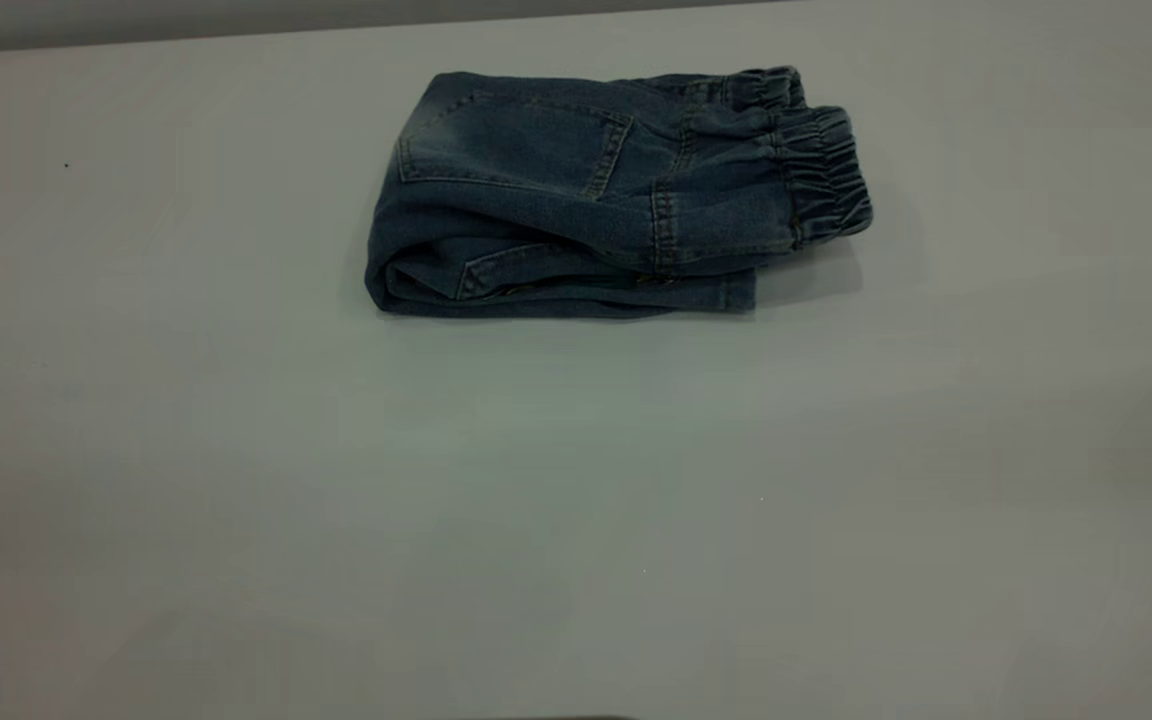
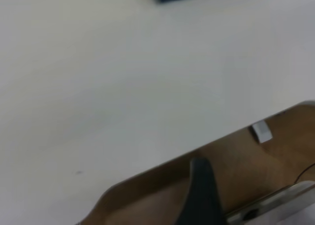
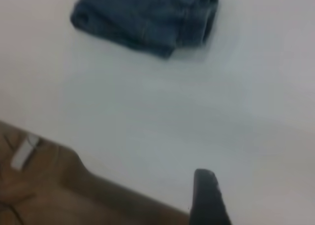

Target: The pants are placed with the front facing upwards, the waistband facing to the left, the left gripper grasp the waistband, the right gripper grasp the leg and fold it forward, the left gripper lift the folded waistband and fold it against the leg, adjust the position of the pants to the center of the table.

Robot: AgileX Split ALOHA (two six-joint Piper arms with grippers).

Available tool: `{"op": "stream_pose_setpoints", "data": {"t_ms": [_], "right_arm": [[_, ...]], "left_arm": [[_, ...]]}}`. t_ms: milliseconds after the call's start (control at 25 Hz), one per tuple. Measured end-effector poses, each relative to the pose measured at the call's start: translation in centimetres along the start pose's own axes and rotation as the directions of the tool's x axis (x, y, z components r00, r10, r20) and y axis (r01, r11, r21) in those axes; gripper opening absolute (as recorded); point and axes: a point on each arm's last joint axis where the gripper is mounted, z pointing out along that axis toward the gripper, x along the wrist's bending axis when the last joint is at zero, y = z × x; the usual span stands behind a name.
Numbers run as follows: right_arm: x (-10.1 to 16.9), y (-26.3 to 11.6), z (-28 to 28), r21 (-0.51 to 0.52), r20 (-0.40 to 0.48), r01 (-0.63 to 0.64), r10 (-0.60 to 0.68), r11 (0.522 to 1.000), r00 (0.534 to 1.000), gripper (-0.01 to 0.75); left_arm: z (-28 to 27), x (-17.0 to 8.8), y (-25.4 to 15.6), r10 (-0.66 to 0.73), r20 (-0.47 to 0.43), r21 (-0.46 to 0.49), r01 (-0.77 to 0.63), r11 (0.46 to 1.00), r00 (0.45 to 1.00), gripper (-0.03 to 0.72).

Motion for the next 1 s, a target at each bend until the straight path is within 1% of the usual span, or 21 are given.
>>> {"op": "stream_pose_setpoints", "data": {"t_ms": [120, 280, 480, 600, 760, 1000], "right_arm": [[-0.3, -1.4, 2.3, 0.079, 0.012, 0.005, -0.006, 0.997, 1.000, 0.406], [-0.5, -2.9, 4.1, 0.155, 0.025, 0.007, -0.011, 0.988, 1.000, 0.406], [-0.5, -2.9, 4.5, 0.139, 0.022, 0.008, -0.011, 0.990, 1.000, 0.406], [-0.5, -3.0, 4.6, 0.134, 0.020, 0.007, -0.010, 0.991, 1.000, 0.406], [-0.7, -3.0, 5.0, 0.125, 0.039, 0.017, -0.022, 0.992, 0.999, 0.405], [-0.8, -3.0, 5.0, 0.118, 0.040, 0.020, -0.025, 0.993, 0.999, 0.403]], "left_arm": [[1.2, 0.3, -0.9, -0.008, -0.007, 0.033, 0.009, 0.999, 1.000, 0.497], [1.2, 0.3, -0.9, -0.004, -0.010, 0.023, 0.004, 1.000, 1.000, 0.497], [1.2, 0.6, -1.0, 0.030, -0.044, 0.036, -0.029, 0.999, 0.999, 0.497], [1.4, 0.8, -1.4, 0.041, -0.059, 0.074, -0.036, 0.997, 0.997, 0.496], [1.4, 1.0, -1.5, 0.049, -0.077, 0.085, -0.042, 0.996, 0.996, 0.496], [1.5, 1.7, -1.8, -0.012, -0.162, 0.095, 0.028, 0.995, 0.987, 0.496]]}}
